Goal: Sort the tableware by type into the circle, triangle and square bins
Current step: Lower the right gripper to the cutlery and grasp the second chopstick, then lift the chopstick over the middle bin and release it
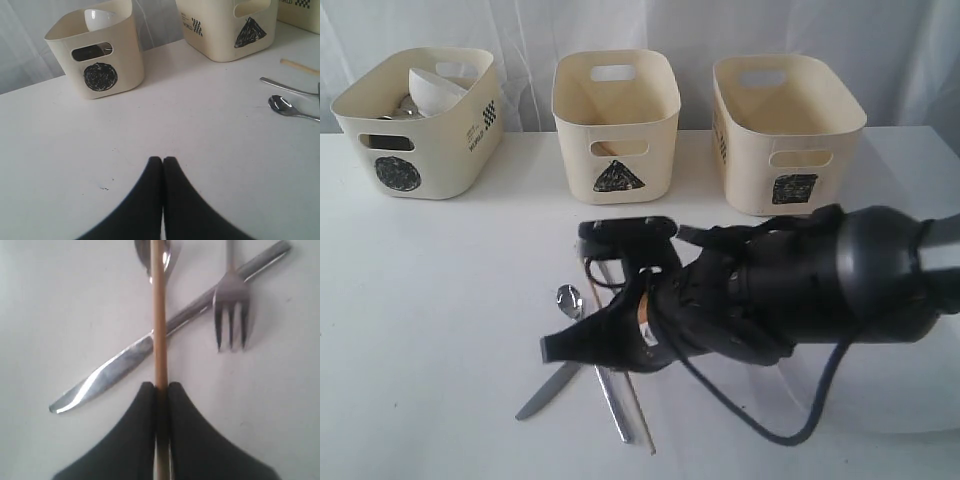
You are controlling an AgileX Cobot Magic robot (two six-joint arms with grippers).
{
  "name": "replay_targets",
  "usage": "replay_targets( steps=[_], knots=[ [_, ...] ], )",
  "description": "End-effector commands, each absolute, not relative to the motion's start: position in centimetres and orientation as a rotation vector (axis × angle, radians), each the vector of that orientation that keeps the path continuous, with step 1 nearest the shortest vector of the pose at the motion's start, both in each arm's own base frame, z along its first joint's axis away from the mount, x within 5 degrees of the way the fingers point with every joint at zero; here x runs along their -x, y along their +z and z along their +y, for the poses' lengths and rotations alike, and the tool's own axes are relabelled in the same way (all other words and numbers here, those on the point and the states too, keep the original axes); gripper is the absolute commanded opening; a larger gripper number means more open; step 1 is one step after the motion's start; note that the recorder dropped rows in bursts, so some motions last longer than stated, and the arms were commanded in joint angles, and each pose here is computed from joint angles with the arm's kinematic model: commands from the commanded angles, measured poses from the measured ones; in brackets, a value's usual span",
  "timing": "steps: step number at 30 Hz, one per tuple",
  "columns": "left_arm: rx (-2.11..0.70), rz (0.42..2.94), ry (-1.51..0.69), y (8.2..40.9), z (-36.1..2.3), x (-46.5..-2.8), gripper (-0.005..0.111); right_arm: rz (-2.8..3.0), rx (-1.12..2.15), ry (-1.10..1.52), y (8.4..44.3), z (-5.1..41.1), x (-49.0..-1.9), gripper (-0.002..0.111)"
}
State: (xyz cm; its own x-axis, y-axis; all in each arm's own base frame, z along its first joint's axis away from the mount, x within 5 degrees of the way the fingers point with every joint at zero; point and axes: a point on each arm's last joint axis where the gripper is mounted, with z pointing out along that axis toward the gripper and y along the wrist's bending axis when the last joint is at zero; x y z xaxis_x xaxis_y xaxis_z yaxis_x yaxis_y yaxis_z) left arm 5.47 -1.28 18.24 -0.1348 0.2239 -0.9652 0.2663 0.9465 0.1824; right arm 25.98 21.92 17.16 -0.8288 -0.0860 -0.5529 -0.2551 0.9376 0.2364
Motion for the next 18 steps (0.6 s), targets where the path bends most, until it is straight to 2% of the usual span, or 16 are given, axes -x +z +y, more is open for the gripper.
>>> replay_targets(
  steps=[1, 5, 12, 18],
  knots=[
    [-0.369, 1.715, -0.050, 18.2, -1.3, -5.4, 0.000, 2.412, 0.046, 0.398, 20.4, 18.4, -27.7, 0.000],
    [-0.369, 1.715, -0.050, 18.2, -1.3, -5.4, 0.000, 2.232, -0.093, 0.333, 23.7, 13.5, -30.5, 0.000],
    [-0.369, 1.715, -0.050, 18.2, -1.3, -5.4, 0.000, 1.899, -0.130, 0.587, 30.2, 10.5, -40.0, 0.000],
    [-0.369, 1.715, -0.050, 18.2, -1.3, -5.4, 0.000, 1.820, -0.101, 0.649, 30.2, 11.3, -45.3, 0.000]
  ],
)
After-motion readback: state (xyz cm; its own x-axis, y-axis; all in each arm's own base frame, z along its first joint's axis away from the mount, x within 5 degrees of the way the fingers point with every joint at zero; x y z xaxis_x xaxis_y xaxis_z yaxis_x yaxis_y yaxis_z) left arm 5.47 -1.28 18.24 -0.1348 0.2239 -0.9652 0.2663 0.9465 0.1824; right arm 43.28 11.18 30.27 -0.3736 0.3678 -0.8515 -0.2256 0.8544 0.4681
